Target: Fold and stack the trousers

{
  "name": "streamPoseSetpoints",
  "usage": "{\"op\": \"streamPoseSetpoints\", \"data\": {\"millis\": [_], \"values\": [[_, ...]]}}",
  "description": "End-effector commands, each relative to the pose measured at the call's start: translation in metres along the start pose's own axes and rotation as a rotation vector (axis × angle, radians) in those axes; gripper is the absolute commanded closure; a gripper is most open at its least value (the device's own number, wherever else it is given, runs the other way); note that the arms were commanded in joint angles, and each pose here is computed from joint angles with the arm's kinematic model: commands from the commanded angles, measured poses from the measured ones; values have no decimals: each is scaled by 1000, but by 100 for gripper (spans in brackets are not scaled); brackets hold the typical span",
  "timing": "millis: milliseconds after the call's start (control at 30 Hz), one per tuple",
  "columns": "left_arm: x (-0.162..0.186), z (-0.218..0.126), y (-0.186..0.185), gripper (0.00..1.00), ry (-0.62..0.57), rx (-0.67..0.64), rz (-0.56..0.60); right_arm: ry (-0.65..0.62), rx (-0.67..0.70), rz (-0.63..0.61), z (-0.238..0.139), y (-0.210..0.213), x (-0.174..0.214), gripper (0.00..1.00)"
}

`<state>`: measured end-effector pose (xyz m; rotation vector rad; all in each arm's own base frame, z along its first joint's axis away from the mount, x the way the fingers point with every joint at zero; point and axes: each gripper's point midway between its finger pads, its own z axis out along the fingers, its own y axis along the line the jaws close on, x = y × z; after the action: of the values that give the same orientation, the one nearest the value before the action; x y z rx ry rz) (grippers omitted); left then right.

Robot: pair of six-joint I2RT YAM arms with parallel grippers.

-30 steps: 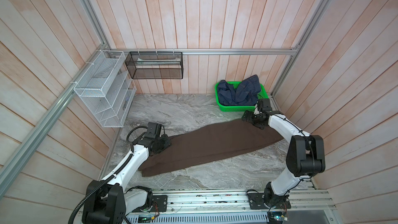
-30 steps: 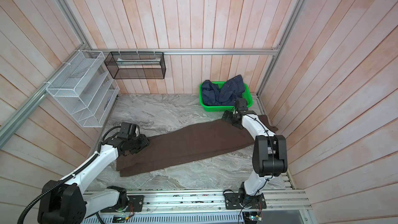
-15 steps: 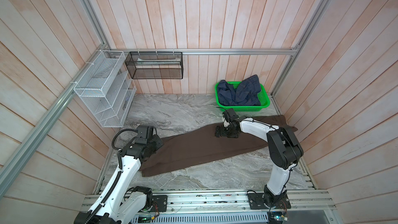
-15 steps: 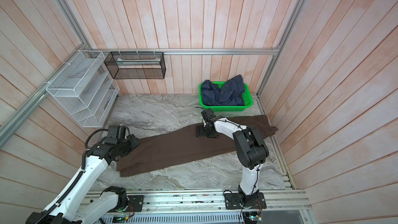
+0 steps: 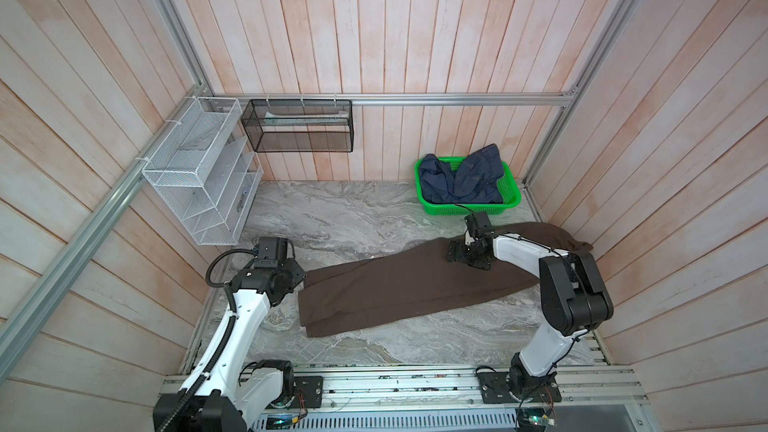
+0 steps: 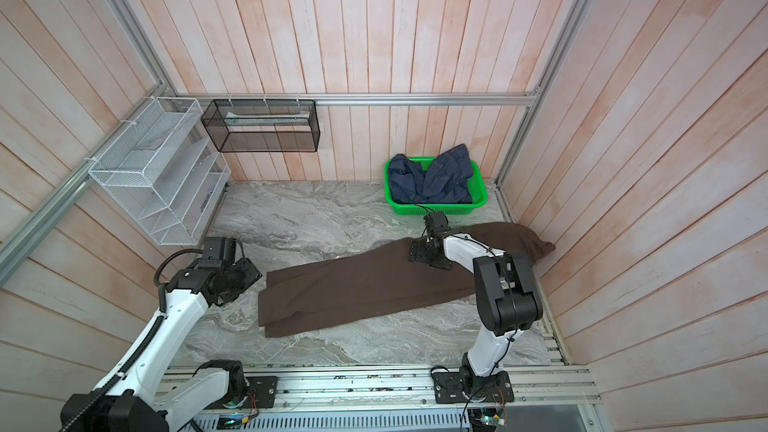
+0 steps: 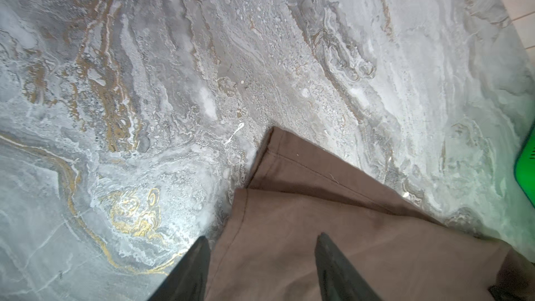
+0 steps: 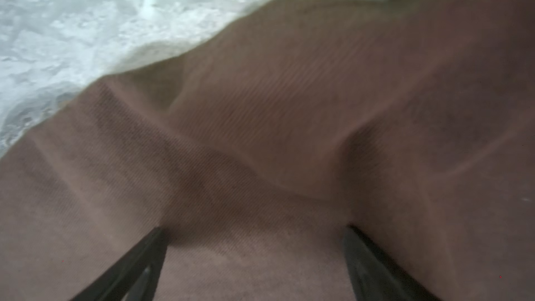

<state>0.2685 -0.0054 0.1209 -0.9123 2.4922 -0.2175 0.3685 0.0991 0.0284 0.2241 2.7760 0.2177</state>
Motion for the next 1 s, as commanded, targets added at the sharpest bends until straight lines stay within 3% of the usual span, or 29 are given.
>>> {"op": "streamPoseSetpoints", "data": {"millis": [0, 200, 433, 500, 567, 667, 833, 967], "values": [[5, 28, -5, 42, 47, 12, 28, 156, 92, -1, 11, -25, 46, 2], [29, 68, 1, 45, 169, -45, 55, 139, 55, -10, 3, -14, 43, 2], [42, 73, 18, 47, 186, -115, 50, 121, 29, -29, -4, -1, 39, 2], [47, 76, 20, 56, 200, -109, 48, 111, 24, -33, -5, 2, 36, 2], [48, 77, 15, 79, 199, -84, 51, 110, 20, -34, -6, 3, 36, 2], [40, 61, -13, 99, 148, -9, 99, 104, 13, -37, -8, 5, 34, 2], [51, 12, -83, 100, 97, 80, 294, 85, 12, -47, -17, 6, 29, 2], [86, -4, -127, 100, 135, 101, 417, 73, 8, -48, -22, 7, 25, 2]]}}
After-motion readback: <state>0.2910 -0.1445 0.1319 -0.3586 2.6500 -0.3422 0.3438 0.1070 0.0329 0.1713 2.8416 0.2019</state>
